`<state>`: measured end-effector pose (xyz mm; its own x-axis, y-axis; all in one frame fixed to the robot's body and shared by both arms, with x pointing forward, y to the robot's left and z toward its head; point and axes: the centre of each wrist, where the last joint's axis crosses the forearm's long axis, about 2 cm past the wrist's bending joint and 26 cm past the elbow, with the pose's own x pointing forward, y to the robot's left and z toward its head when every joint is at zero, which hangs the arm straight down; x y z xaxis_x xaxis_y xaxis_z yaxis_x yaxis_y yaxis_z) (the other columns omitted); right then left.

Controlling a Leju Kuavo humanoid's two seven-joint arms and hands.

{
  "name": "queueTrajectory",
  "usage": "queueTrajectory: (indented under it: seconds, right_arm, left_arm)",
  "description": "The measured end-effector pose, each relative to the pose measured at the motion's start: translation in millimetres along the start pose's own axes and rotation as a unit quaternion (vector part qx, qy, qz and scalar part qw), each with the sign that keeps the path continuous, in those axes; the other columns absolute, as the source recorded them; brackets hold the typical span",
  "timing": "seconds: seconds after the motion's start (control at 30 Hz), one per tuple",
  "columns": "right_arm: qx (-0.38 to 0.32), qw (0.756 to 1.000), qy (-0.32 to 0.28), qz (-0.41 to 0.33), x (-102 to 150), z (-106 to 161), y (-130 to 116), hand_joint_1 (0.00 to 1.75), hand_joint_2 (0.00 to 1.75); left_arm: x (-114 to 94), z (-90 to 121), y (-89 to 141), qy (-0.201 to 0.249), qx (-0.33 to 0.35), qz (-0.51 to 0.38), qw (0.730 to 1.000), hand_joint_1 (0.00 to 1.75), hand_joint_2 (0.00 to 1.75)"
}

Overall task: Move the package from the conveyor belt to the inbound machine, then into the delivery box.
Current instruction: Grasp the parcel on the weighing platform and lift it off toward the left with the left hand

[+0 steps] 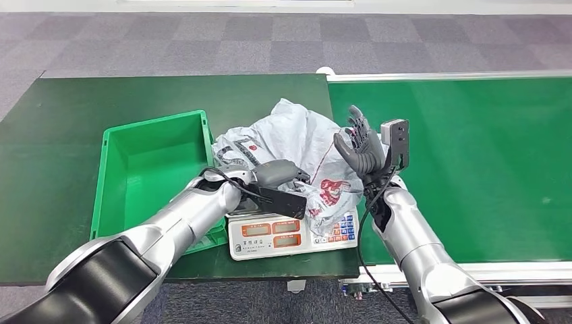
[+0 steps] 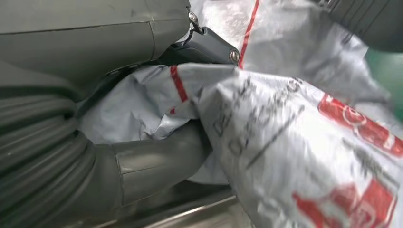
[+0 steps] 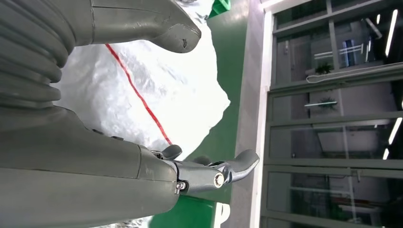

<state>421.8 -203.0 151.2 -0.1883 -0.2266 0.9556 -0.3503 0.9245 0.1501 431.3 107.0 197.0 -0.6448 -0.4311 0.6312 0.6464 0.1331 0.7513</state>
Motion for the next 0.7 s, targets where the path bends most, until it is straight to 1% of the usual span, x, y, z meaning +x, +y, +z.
queueTrajectory:
  seconds: [0.13, 0.27, 0.37, 0.47, 0.6, 0.7]
  right_arm:
    - [-0.002, 1.0, 0.0, 0.0, 1, 0, -1, 0.0, 1.75]
    - [-0.011, 1.0, -0.004, 0.005, 2, -1, -3, 0.0, 1.75]
    - [-0.017, 1.0, -0.006, 0.004, 2, -1, -5, 0.0, 1.75]
    - [-0.02, 1.0, -0.006, 0.003, 2, 0, -7, 0.0, 1.75]
    - [-0.021, 1.0, -0.008, 0.002, 2, 0, -8, 0.0, 1.75]
    - [-0.027, 1.0, -0.008, 0.0, 1, 2, -11, 0.0, 1.75]
  left_arm:
    - [4, -1, 8, -0.01, 0.018, -0.013, 1.0, 1.75, 1.75]
    - [9, -1, 22, -0.015, 0.06, -0.05, 0.997, 1.75, 1.75]
    - [11, 4, 39, -0.002, 0.114, -0.118, 0.986, 1.75, 1.75]
    - [13, 8, 52, 0.004, 0.138, -0.149, 0.979, 1.75, 1.75]
    - [13, 12, 58, 0.009, 0.15, -0.166, 0.975, 1.75, 1.75]
    - [10, 19, 64, 0.035, 0.186, -0.213, 0.959, 1.75, 1.75]
